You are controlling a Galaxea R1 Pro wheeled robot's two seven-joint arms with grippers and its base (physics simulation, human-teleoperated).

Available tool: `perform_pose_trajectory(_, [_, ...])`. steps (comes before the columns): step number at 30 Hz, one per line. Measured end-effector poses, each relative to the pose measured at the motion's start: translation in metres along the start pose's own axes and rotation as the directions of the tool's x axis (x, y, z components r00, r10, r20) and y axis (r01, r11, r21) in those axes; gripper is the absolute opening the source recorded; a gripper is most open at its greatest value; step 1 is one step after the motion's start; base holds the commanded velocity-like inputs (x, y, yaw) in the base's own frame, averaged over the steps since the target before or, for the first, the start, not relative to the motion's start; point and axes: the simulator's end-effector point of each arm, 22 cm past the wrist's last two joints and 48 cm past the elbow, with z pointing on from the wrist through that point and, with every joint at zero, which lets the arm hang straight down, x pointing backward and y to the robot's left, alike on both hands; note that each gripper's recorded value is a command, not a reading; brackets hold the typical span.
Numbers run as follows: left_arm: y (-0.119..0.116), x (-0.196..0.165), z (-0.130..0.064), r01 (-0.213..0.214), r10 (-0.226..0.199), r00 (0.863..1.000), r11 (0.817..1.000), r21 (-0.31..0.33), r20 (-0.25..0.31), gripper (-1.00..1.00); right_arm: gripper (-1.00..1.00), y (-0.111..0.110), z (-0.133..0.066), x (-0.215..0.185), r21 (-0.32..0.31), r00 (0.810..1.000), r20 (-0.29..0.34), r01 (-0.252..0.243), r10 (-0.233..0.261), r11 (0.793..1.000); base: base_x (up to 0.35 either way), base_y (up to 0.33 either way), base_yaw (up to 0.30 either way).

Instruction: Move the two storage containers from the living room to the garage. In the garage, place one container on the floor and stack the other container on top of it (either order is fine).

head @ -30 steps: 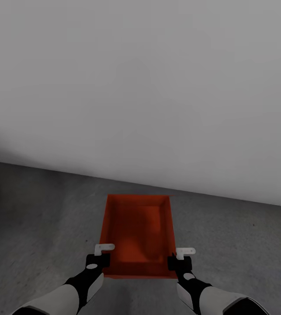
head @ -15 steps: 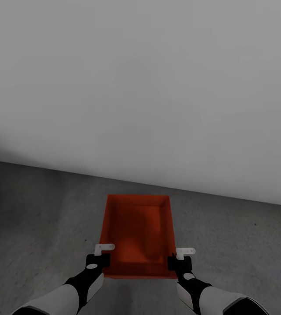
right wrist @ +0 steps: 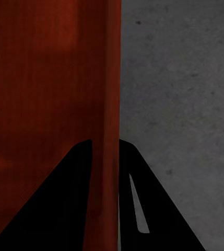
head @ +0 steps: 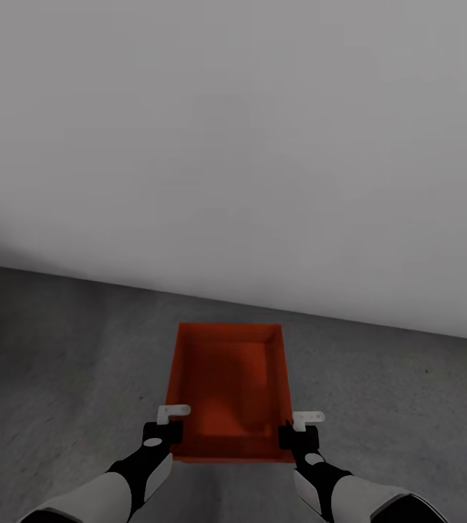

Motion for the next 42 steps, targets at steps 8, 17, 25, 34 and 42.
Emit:
perform_pose_trajectory(8, [-0.001,0.006,0.011,0.0,0.0,1.0,1.0,0.0,0.0,-1.0,-1.0,0.001,0.011,0.007,0.0,1.0,0.001,0.0,0.0,1.0,0.0,0.0,0.0])
perform_pose_trajectory(17, [-0.003,0.013,0.024,0.0,0.0,1.0,1.0,0.0,0.001,-1.0,-1.0,0.001,0.023,0.016,0.0,1.0,0.001,0.0,0.0,1.0,0.0,0.0,0.0])
perform_pose_trajectory(25, [-0.004,0.018,0.032,0.001,-0.001,1.0,1.0,0.0,0.0,-1.0,-1.0,0.002,0.029,0.021,0.0,1.0,0.0,0.001,-0.001,1.0,0.0,0.0,0.0])
perform_pose_trajectory(34, [-0.004,0.018,0.032,0.0,0.0,1.0,1.0,0.0,0.001,-1.0,-1.0,0.002,0.029,0.021,0.0,1.0,0.001,0.001,-0.001,1.0,0.0,0.0,0.0])
perform_pose_trajectory(42, [-0.004,0.018,0.032,0.0,0.0,1.0,1.0,0.0,0.001,-1.0,-1.0,0.002,0.029,0.021,0.0,1.0,0.001,0.001,-0.001,1.0,0.0,0.0,0.0])
